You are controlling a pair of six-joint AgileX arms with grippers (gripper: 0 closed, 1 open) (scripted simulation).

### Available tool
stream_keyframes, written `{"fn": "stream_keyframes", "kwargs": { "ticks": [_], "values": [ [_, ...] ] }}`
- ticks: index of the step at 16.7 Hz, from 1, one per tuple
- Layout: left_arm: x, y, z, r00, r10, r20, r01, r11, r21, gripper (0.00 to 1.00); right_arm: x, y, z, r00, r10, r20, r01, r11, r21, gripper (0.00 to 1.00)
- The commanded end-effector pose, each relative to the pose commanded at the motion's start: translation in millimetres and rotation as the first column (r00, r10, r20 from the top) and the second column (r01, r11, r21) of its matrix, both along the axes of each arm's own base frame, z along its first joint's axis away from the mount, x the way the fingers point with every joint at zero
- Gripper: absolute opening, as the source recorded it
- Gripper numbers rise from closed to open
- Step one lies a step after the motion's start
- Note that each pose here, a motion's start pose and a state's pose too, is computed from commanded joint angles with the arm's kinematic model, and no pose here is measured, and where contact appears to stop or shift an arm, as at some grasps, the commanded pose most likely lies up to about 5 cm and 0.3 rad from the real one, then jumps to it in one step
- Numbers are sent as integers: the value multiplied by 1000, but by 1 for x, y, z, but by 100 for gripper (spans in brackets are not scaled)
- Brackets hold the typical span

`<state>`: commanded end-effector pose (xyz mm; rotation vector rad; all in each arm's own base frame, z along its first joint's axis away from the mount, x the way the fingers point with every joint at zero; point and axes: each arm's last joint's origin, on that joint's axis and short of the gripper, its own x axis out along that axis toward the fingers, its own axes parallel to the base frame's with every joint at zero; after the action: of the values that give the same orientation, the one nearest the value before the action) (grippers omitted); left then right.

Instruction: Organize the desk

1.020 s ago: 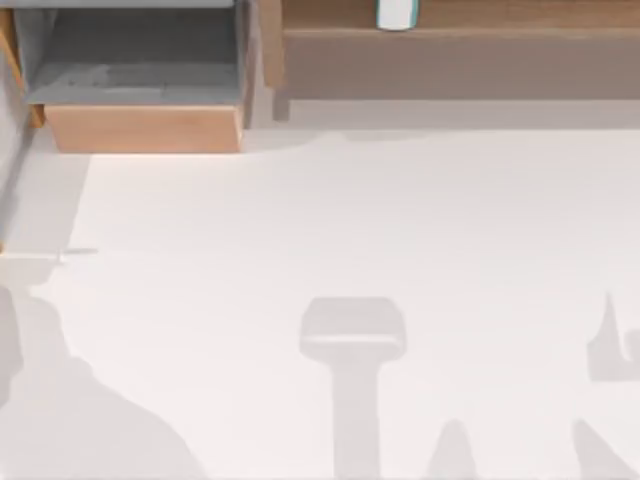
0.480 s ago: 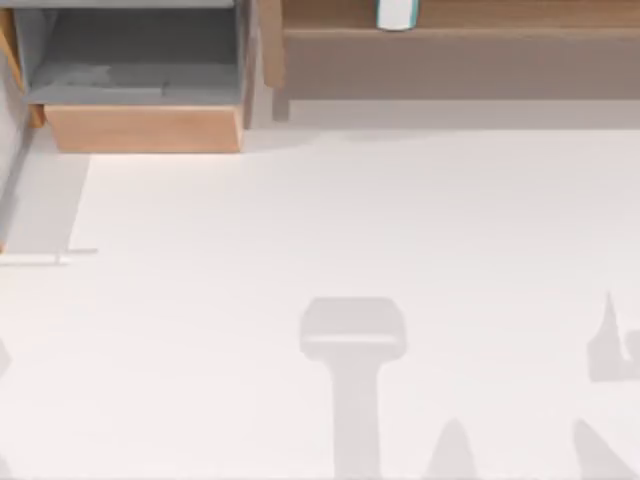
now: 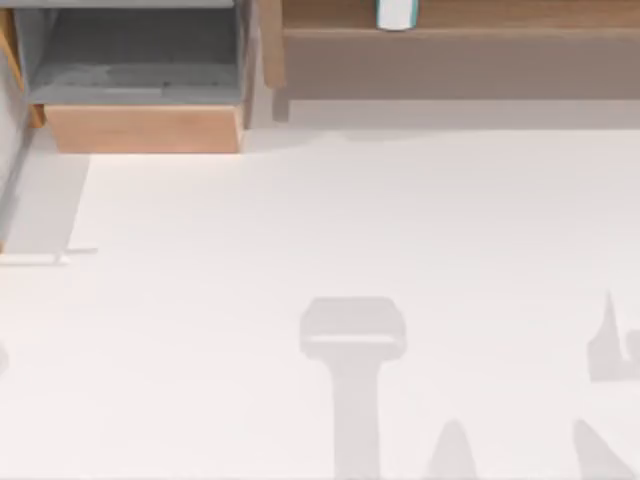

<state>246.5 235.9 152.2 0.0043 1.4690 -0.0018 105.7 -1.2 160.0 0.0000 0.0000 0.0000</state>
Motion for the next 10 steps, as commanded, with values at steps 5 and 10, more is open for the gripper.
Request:
{"fn": "stream_keyframes", "kwargs": {
  "ticks": [5,10],
  "values": [
    [5,-4,0,999,-35,23,35,999,3,0,0,0,0,1000,0,0,0,1000,0,100],
    [16,-12,7,990,-107,88,105,994,33,0,0,0,0,1000,0,0,0,1000,0,100]
  ]
}}
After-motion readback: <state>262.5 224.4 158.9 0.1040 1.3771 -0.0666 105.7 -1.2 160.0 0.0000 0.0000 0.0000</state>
